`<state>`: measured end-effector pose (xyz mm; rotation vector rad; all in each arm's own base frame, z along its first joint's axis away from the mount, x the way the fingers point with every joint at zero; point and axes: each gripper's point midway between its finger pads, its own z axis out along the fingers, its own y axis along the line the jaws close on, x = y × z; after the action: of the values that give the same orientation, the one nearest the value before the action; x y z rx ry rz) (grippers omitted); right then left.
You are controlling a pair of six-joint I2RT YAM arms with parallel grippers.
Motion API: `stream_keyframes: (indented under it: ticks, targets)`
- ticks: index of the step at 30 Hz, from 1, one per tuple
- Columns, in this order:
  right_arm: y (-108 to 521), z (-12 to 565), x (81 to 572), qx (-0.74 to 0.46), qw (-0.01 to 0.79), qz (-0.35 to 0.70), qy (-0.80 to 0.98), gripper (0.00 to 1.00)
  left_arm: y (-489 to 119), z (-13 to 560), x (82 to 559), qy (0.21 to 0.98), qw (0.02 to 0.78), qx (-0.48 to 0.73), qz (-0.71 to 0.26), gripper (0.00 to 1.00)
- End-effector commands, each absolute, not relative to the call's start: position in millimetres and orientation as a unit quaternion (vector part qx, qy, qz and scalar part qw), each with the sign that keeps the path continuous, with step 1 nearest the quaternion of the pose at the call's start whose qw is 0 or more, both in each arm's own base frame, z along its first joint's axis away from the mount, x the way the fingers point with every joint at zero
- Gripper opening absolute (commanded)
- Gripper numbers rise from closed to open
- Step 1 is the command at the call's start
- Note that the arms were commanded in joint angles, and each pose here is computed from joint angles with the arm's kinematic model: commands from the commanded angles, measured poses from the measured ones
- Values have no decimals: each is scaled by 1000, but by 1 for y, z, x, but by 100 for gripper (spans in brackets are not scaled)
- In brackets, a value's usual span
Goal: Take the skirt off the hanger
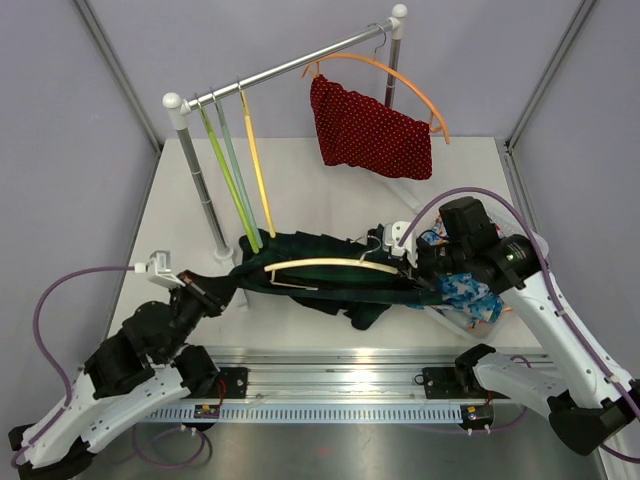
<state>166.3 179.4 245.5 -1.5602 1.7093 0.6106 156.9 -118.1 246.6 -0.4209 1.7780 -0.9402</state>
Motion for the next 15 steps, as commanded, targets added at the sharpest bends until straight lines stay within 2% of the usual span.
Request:
stream_keyframes:
  ticks: [1,5,7,11,15]
  targets:
    - [175,235,185,-576,368,217,697,0,-61,288,159,698,599,-209,-332,0]
    - [185,226,196,-584,360,227,691,0,-48,319,149,687,616,-192,-334,0]
    - [186,223,198,-593,365,226,681,0,-48,317,148,695,615,-183,-326,0]
    - [206,242,165,-622,383,309,609,0,-93,291,154,729,578,-122,-345,0]
    - [214,237,168,-635,360,312,609,0,-146,297,164,740,552,-53,-380,0]
